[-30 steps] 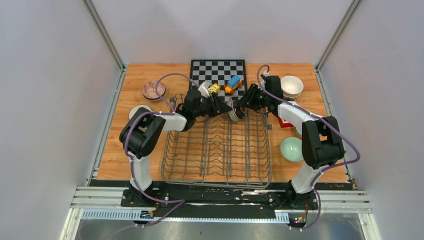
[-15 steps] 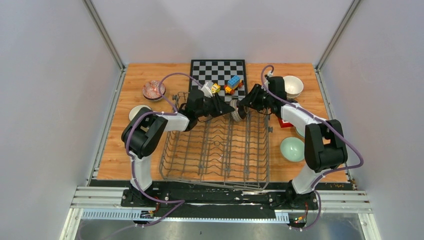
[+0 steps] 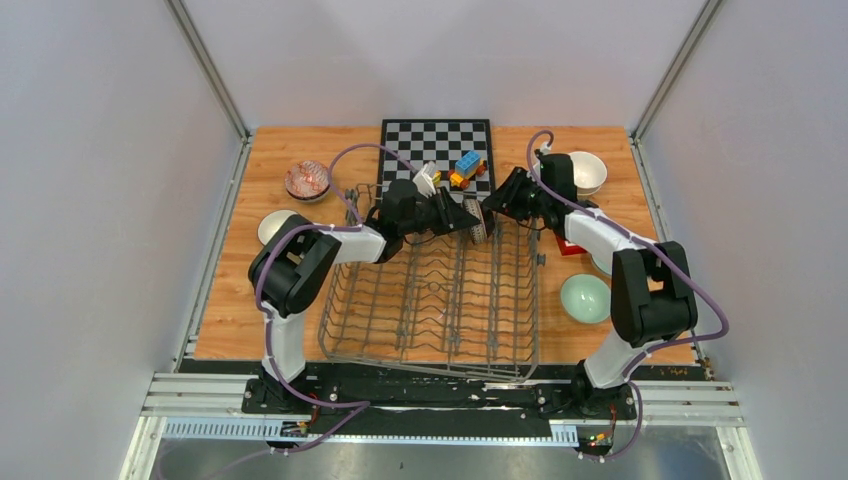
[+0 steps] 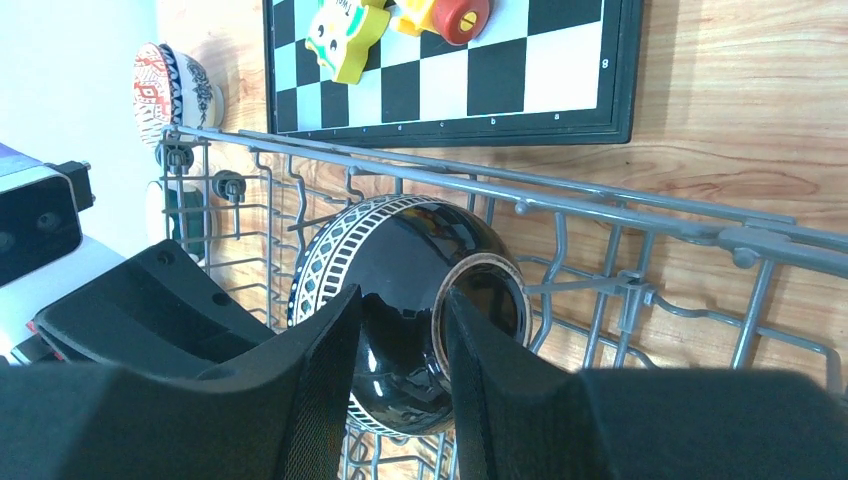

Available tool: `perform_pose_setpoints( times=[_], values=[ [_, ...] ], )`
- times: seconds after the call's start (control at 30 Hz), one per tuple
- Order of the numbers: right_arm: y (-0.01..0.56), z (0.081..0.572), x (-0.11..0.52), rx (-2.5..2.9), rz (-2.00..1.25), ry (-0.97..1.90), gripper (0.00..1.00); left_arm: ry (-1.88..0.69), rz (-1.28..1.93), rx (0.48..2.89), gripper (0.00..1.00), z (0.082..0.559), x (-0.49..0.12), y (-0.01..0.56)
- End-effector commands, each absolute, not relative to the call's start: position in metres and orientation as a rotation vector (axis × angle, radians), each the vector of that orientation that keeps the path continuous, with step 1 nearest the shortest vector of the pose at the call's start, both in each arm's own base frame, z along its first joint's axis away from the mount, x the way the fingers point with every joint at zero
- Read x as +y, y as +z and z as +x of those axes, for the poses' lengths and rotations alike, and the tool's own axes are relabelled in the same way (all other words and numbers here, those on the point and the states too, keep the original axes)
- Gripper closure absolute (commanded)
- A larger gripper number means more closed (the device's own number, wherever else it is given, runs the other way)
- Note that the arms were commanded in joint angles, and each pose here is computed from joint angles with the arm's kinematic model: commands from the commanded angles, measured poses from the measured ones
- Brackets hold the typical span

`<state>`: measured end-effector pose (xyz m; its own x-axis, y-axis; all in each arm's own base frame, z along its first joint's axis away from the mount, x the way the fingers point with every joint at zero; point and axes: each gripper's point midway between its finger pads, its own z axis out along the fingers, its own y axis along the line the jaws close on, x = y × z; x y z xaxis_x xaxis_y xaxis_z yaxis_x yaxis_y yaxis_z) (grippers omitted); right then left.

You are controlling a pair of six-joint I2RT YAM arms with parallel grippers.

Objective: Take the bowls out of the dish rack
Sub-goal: Pick up the bowl from the dish rack.

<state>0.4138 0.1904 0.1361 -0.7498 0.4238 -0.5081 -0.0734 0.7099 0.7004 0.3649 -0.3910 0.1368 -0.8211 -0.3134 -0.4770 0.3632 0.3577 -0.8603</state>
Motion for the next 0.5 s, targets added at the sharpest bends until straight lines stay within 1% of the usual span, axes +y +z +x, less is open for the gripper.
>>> perform_pose_setpoints(
  times=[0.0, 0.2, 0.3, 0.37, 0.47],
  values=[
    [0.121, 0.395, 0.189, 2.312, 0.283, 0.973, 0.6, -1.589, 0.153, 1.912, 0.79, 0.36, -0.408, 0.171],
    [0.122, 0.394, 0.187, 2.308, 0.289, 0.977, 0.6, -1.604, 0.163, 1.893, 0.85, 0.36, -0.409, 0.175],
    [0.125, 0.394, 0.185, 2.301, 0.294, 0.981, 0.6, -1.618, 0.166, 1.878, 0.93, 0.359, -0.411, 0.179],
    [0.13, 0.395, 0.185, 2.289, 0.291, 0.989, 0.6, -1.627, 0.168, 1.862, 1.0, 0.359, -0.411, 0.183],
    [0.136, 0.395, 0.183, 2.283, 0.288, 0.99, 0.6, -1.648, 0.185, 1.833, 1.0, 0.358, -0.413, 0.192]
  ],
)
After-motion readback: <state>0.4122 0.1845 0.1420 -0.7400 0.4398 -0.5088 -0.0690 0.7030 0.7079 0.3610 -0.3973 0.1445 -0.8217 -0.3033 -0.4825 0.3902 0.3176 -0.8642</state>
